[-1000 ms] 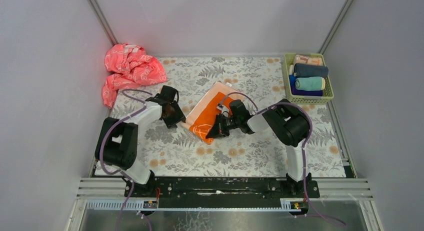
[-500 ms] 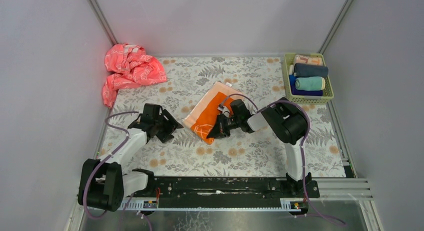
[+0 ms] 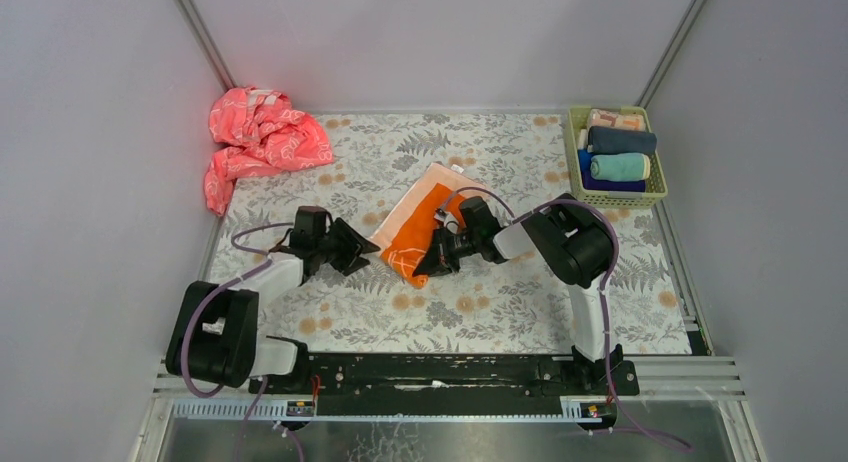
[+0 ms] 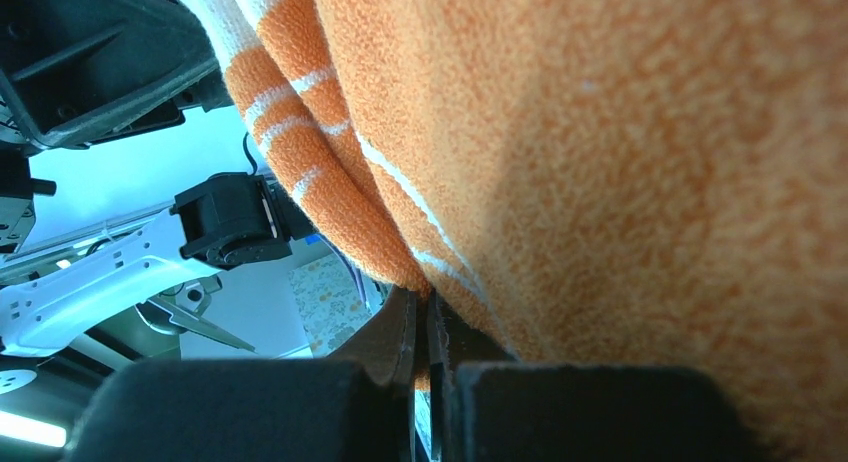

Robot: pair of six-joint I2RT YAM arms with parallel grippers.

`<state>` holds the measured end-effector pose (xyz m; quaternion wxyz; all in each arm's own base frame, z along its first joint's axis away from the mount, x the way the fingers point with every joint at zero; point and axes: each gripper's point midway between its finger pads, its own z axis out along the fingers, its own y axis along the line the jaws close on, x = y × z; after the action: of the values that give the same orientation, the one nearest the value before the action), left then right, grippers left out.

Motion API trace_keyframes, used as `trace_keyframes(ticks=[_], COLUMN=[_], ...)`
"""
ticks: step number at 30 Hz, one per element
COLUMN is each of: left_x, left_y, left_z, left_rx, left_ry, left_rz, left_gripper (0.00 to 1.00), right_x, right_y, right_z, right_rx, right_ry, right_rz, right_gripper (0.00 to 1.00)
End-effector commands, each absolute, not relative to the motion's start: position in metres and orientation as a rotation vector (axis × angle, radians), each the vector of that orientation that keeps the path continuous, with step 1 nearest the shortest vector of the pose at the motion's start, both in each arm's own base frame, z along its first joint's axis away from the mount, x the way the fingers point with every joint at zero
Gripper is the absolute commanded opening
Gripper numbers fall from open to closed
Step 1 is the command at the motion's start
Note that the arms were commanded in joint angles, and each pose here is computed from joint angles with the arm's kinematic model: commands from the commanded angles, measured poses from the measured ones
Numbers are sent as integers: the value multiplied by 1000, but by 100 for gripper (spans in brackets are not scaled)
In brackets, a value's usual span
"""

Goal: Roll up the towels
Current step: Roll the towel at the center of the board.

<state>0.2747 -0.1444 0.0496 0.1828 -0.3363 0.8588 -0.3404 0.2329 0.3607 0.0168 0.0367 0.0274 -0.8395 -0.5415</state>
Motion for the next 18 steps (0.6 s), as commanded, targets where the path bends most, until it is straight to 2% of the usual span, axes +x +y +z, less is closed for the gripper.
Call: trace_keyframes(ticks=[1,10,13,18], left_x=[299,313,311,306], left_y=[-155,-158,-152,-141], left_z=[64,46,33,17], left_rx=[-884,-923,-968,-1015], left_ry=[2337,2380,2418,2477], left_rz=[-1058,-991,-923,-793], left_gripper=[46,34,31,29], right_x=[233,243,247,257], right_y=[351,350,349,340], right_z=[-6,3,15,40], right_rx=[-5,97,174,349], right_ry=[-2620,-2699,-2746,-2902], right_rz=[-1522,-1480,-1484,-1429], right_gripper=[1,8,16,35])
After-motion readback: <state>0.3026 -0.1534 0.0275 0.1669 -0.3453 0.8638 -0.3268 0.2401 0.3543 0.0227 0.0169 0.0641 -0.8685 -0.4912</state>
